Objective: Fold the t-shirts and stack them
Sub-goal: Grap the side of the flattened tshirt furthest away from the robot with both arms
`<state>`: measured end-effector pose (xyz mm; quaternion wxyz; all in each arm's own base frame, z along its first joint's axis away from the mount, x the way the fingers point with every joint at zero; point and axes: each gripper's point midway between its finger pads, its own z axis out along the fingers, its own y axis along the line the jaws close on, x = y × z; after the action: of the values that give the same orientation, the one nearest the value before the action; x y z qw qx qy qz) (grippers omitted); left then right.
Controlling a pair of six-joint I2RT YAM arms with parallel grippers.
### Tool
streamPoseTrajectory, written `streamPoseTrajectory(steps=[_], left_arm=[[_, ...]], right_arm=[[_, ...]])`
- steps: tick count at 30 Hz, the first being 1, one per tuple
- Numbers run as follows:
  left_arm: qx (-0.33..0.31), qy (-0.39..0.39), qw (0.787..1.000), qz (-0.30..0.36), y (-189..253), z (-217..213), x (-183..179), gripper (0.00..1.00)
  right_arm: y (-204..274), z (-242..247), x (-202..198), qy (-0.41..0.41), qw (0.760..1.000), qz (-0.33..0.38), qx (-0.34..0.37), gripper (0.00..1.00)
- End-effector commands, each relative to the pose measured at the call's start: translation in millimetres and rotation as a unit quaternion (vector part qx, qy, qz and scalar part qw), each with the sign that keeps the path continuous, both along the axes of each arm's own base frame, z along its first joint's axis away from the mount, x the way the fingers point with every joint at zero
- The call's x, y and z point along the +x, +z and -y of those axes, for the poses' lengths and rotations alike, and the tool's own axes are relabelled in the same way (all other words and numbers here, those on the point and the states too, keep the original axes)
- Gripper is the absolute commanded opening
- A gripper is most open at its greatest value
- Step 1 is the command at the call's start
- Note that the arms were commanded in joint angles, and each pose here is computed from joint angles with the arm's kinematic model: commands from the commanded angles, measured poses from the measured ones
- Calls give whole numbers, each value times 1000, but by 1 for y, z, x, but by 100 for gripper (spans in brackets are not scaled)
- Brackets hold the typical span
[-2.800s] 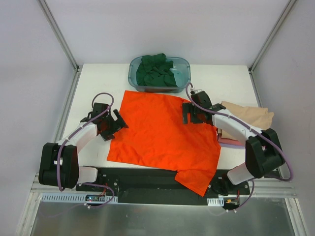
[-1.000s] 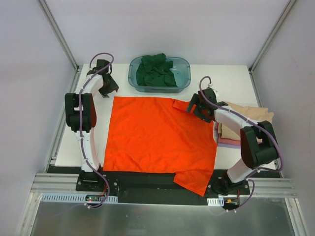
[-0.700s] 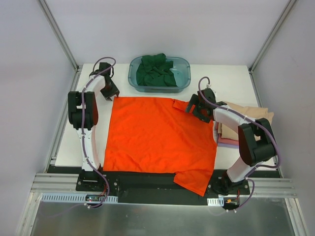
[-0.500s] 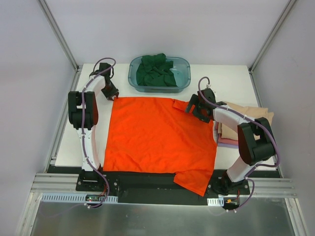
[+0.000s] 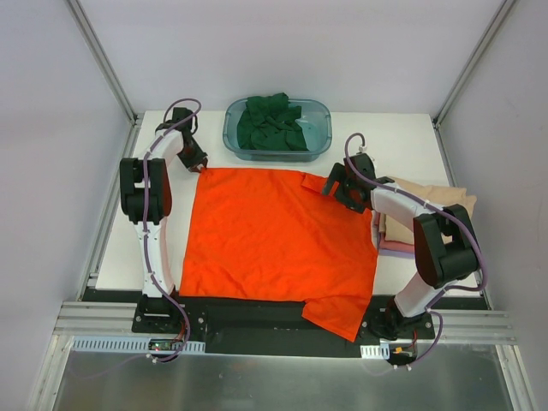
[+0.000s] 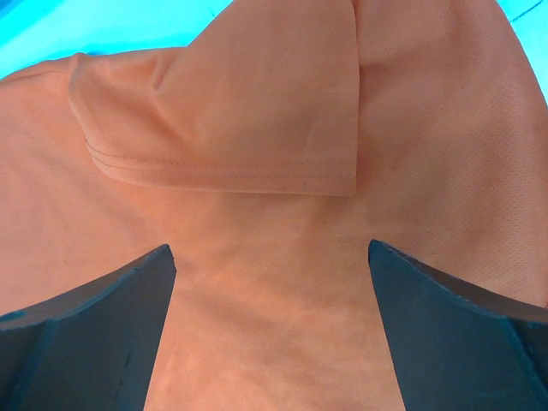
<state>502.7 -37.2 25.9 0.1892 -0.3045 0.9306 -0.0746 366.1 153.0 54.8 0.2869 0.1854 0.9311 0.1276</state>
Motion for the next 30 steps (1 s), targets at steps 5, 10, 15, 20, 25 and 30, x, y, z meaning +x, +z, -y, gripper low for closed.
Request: streamPoseTrajectory(steps=[5, 10, 15, 20, 25, 30], left_arm=[[-18, -15, 1000, -19, -12, 3, -1, 0], [-2, -20, 1000, -9, -2, -3, -5, 0], [3, -37, 999, 17, 11, -3, -1, 0], [1, -43, 999, 25, 13, -1, -1, 0], [3, -43, 999, 28, 15, -2, -1, 0], [0, -47, 998, 38, 21, -1, -1, 0]], right_arm=[[6, -1, 24, -30, 999, 26, 12, 98], [3, 4, 40, -41, 999, 29, 10, 99], [-1, 3, 51, -40, 999, 28, 8, 95], [-1, 3, 63, -43, 998, 29, 18, 89], [0, 6, 69, -47, 998, 35, 11, 83], [-4, 3, 70, -39, 999, 28, 19, 70]])
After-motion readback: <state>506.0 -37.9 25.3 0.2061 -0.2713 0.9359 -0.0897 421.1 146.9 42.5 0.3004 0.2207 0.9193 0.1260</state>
